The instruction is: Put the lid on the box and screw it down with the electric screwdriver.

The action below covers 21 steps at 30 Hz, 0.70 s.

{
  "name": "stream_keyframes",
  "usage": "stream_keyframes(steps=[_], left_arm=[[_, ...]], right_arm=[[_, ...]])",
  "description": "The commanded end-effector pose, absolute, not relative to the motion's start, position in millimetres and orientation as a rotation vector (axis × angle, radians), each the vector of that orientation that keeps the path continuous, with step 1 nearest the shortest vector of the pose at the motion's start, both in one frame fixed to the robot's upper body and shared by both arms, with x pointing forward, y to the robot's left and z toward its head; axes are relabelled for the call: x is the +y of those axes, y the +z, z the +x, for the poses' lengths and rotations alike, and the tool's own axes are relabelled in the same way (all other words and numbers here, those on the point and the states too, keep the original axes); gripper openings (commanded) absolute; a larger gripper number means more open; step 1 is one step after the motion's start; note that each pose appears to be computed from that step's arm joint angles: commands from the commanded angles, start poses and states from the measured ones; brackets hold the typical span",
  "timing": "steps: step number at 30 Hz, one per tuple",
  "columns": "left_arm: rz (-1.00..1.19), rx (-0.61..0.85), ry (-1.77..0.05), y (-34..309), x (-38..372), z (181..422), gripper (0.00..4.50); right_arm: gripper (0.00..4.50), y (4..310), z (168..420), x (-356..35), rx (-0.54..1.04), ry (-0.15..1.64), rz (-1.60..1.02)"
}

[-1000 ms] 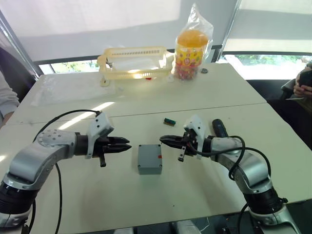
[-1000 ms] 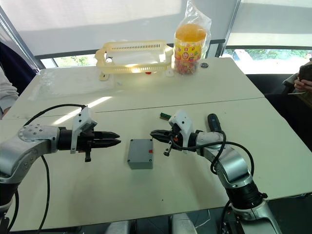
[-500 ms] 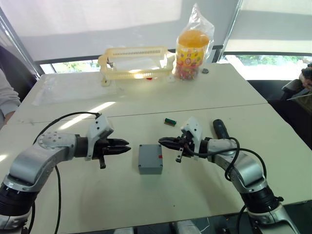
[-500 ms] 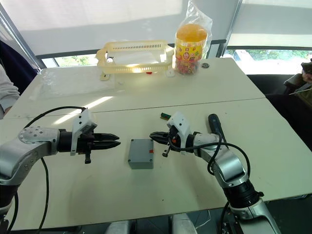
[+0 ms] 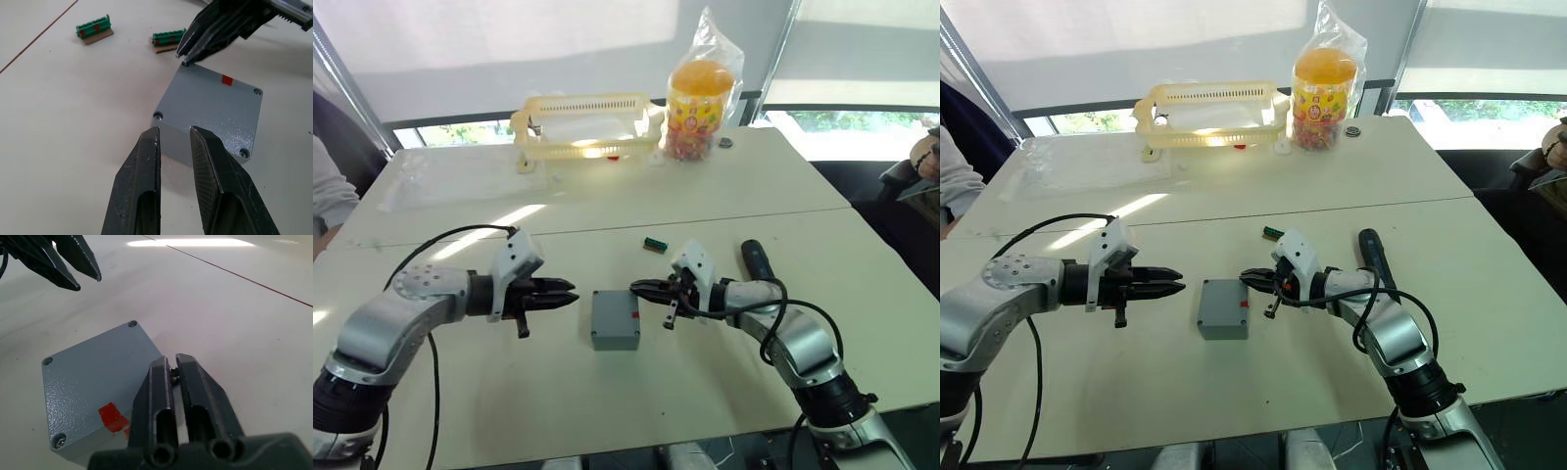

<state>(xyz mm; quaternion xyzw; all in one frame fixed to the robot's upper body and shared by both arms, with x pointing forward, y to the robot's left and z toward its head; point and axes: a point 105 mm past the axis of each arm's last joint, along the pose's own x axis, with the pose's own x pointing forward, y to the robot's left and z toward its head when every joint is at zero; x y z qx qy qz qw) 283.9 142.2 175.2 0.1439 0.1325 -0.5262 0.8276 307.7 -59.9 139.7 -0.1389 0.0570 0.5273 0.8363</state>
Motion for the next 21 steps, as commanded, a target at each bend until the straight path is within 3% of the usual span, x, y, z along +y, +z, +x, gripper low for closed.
stream_keyframes(steps=[1, 5, 12, 13, 15, 21], left_arm=[[0.317, 0.24, -1.132, 186.0, 137.7, 284.4, 0.94], [0.31, 0.227, -1.158, 189.6, 132.1, 285.2, 0.94], [0.346, 0.189, -1.247, 196.2, 116.2, 283.4, 0.94], [0.35, 0.179, -1.272, 198.2, 112.0, 281.5, 0.94], [0.371, 0.162, -1.319, 200.3, 102.5, 277.3, 0.94], [0.438, 0.121, -1.413, 197.8, 82.0, 268.6, 0.94]], right_arm=[[1.82, 154.6, 306.3, -58.7, 0.058, 1.128, -0.324], [3.9, 171.9, 307.0, -67.7, 0.023, 1.105, -0.33], [3.9, 224.9, 298.6, -131.9, 0.103, 0.968, -0.224], [3.9, 229.0, 298.6, -145.7, 0.144, 0.92, -0.228], [4.44, 230.7, 295.0, -173.6, 0.258, 0.836, -0.254], [4.47, 220.4, 286.7, -243.2, 0.614, 0.557, -0.208]])
